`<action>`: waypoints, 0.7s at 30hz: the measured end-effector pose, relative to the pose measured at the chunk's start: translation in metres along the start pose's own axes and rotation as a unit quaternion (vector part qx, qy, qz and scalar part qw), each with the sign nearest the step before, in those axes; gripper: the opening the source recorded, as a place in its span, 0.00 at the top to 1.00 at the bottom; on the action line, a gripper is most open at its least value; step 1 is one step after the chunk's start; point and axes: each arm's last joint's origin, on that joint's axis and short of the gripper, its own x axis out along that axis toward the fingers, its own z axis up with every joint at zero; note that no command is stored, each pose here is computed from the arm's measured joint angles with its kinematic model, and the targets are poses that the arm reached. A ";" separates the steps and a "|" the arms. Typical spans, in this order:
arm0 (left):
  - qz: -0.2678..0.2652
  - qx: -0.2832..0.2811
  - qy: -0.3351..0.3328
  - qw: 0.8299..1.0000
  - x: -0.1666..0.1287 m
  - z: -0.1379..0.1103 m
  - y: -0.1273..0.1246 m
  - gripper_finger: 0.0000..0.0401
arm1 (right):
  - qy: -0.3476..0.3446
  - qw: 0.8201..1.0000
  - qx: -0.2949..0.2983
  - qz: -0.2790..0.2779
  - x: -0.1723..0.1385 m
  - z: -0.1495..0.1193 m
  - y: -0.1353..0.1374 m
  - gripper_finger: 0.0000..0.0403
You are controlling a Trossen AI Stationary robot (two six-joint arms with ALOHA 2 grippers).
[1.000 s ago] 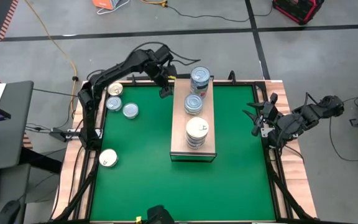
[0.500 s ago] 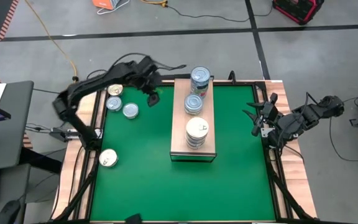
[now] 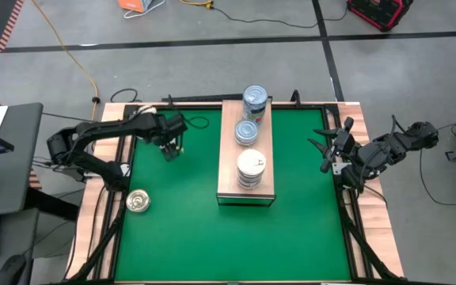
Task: Stack canned seafood by type on shelf
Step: Stack the green tuna can on top of the green tuna can on the shelf
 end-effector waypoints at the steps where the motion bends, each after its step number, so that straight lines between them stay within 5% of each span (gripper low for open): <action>1: 0.010 0.008 0.006 1.000 0.003 -0.003 -0.004 0.40 | 0.000 1.000 0.000 0.000 0.000 0.000 0.000 0.55; 12: 0.178 0.091 -0.046 0.979 0.002 -0.007 -0.032 0.40 | -0.001 1.000 0.009 0.000 0.000 0.000 0.000 0.55; 21: 0.137 0.105 -0.085 0.981 0.018 -0.008 -0.040 0.40 | -0.001 1.000 0.010 0.001 0.000 0.000 0.000 0.55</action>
